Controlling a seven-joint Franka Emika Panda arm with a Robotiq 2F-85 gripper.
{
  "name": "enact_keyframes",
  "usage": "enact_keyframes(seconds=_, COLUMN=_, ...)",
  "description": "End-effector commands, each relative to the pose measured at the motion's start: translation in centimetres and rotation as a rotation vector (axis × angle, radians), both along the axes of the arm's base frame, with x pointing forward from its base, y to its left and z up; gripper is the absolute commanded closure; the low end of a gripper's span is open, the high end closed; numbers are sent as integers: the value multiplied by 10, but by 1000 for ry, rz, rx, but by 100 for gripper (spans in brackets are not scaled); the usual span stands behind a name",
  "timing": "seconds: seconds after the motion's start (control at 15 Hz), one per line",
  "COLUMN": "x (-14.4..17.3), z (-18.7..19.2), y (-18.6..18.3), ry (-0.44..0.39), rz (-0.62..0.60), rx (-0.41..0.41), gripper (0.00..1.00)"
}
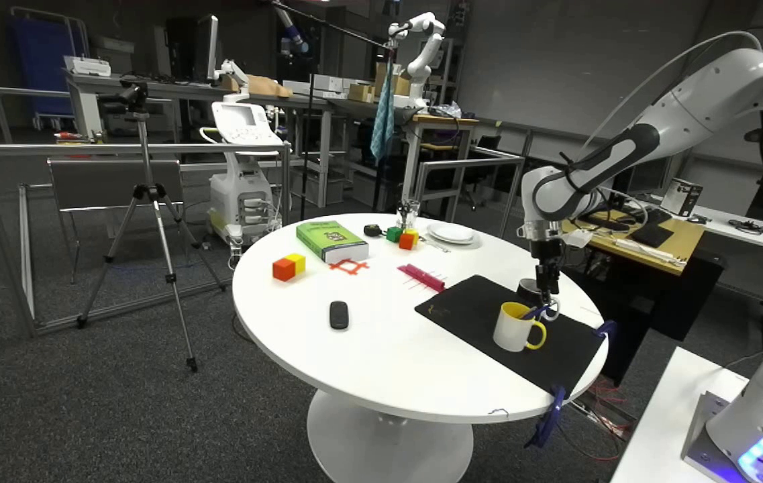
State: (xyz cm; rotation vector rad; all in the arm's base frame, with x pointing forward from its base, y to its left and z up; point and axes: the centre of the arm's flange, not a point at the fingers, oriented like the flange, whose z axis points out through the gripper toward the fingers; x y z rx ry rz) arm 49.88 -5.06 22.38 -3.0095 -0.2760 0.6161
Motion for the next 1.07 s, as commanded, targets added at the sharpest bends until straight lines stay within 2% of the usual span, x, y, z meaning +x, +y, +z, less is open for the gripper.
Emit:
enact_keyframes(seconds=0.0, x=0, z=4, y=-3, ry=-11, rz=-89, rx=1, gripper=0)
enact_keyframes(seconds=0.47, x=-4, z=18, y=-18, ry=10, rz=-216, rx=-81, gripper=0)
enact_keyframes(seconds=1.0, x=-1, z=19, y=-31, ry=-1, rz=-284, rx=-100, gripper=0)
